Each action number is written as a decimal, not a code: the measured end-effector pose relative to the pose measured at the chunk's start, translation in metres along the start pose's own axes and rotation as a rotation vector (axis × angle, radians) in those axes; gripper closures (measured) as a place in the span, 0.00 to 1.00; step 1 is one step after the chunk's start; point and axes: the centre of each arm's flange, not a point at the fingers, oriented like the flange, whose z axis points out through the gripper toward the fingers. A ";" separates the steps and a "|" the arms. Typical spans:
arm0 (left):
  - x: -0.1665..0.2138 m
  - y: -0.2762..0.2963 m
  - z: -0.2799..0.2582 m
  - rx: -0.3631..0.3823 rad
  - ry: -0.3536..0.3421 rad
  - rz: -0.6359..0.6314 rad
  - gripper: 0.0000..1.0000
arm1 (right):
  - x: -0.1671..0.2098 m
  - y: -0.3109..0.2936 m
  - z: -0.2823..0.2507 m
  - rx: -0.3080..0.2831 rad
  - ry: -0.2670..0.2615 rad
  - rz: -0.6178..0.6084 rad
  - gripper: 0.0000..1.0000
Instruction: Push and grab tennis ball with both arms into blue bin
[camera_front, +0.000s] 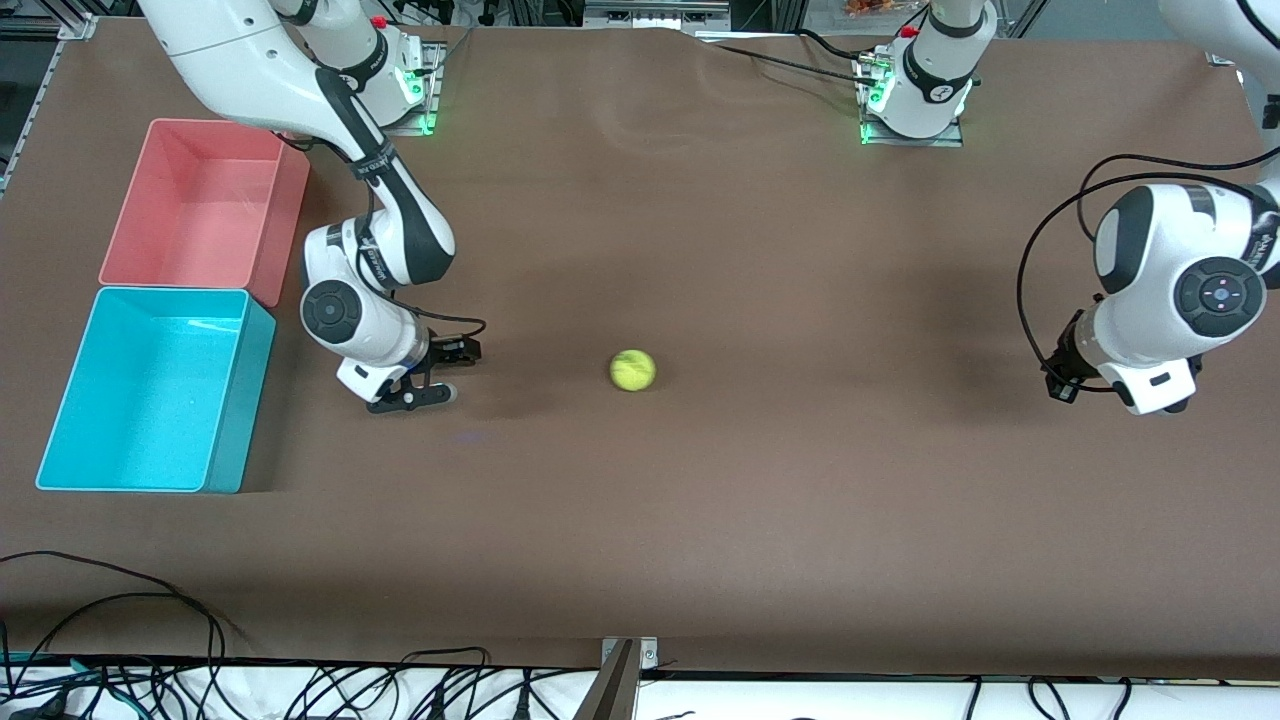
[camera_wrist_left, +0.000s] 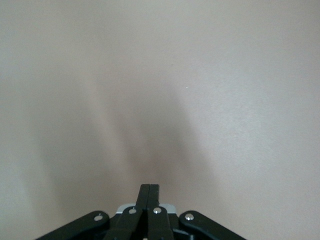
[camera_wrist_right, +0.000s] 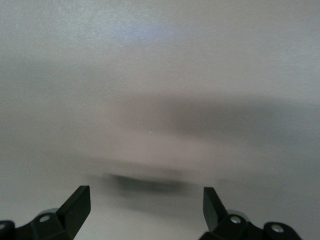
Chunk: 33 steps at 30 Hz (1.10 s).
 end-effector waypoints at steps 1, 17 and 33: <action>0.001 0.001 -0.005 -0.007 -0.001 0.026 0.99 | 0.000 -0.002 0.001 0.002 0.002 0.005 0.00; 0.026 -0.002 -0.111 -0.042 -0.030 0.579 0.99 | 0.002 -0.031 0.014 0.022 0.060 0.038 0.00; 0.026 -0.017 -0.177 -0.059 -0.085 0.821 0.72 | 0.015 -0.047 -0.013 0.035 0.080 0.052 0.00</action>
